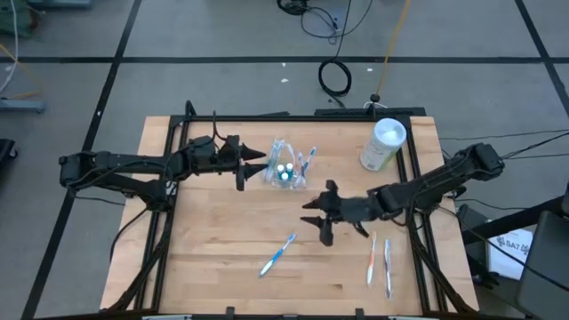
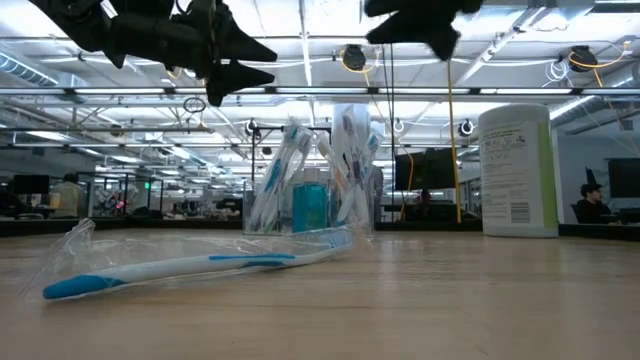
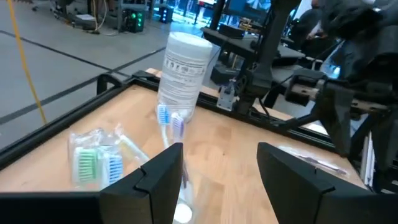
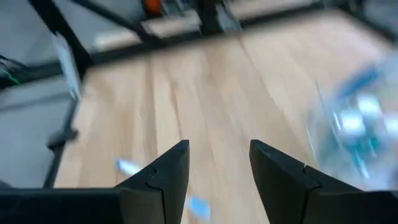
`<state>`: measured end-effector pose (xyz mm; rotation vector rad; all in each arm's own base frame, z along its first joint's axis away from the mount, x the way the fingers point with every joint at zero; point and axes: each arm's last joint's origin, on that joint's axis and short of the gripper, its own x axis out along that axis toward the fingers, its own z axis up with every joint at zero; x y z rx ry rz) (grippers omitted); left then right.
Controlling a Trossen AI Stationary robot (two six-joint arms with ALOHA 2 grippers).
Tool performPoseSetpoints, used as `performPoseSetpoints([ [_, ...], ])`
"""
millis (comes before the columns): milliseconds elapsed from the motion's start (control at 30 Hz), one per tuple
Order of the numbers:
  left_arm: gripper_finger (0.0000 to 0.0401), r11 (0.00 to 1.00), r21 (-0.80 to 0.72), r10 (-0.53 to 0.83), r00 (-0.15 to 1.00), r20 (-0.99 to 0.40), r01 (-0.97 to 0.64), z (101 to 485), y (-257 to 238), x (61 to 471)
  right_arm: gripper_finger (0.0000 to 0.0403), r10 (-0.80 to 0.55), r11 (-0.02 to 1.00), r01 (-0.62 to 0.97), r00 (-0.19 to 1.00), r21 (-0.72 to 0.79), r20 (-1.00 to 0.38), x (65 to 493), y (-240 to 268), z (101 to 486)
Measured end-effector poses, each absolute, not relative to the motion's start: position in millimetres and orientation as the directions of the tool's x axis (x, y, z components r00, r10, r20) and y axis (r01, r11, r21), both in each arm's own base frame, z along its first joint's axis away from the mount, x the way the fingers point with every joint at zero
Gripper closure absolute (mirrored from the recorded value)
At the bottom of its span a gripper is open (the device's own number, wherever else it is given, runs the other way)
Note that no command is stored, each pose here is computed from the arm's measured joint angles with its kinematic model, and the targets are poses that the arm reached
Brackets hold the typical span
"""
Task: Pick & Place toothbrushing station
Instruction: Put the purple toothbrush into the right section of the transparent organizer
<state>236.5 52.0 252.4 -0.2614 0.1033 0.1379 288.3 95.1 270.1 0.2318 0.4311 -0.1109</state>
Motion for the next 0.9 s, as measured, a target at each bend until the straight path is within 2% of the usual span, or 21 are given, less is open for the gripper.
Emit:
performPoseSetpoints([
  [167, 0.0187, 0.957, -0.251, 0.116, 0.984, -0.136, -0.148, 251, 51, 237, 0.0243, -0.110, 0.901, 0.362, 0.724, 0.240, -0.681, 271, 111, 272],
  [267, 0.0187, 0.958, -0.244, 0.116, 0.982, -0.148, -0.149, 250, 50, 236, 0.0243, -0.084, 0.824, 0.490, 0.605, 0.286, -0.792, 254, 119, 262],
  [433, 0.0187, 0.958, -0.218, 0.147, 0.974, -0.172, -0.183, 247, 51, 236, 0.0243, -0.076, 0.612, 0.758, 0.340, 0.226, -0.937, 218, 129, 244],
  [600, 0.0187, 0.953, -0.219, 0.167, 0.968, -0.189, -0.208, 246, 52, 236, 0.0243, 0.085, 0.365, 0.919, 0.124, 0.147, -0.989, 190, 146, 216],
  [700, 0.0187, 0.953, -0.220, 0.167, 0.967, -0.193, -0.209, 245, 52, 236, 0.0243, 0.204, 0.248, 0.964, 0.049, 0.100, -0.978, 179, 155, 198],
  [800, 0.0187, 0.953, -0.220, 0.167, 0.967, -0.194, -0.209, 245, 52, 236, 0.0243, 0.280, 0.191, 0.980, -0.008, 0.048, -0.960, 169, 159, 180],
  [900, 0.0187, 0.953, -0.220, 0.167, 0.967, -0.194, -0.209, 245, 52, 236, 0.0243, 0.297, 0.163, 0.986, -0.030, 0.019, -0.954, 161, 159, 166],
])
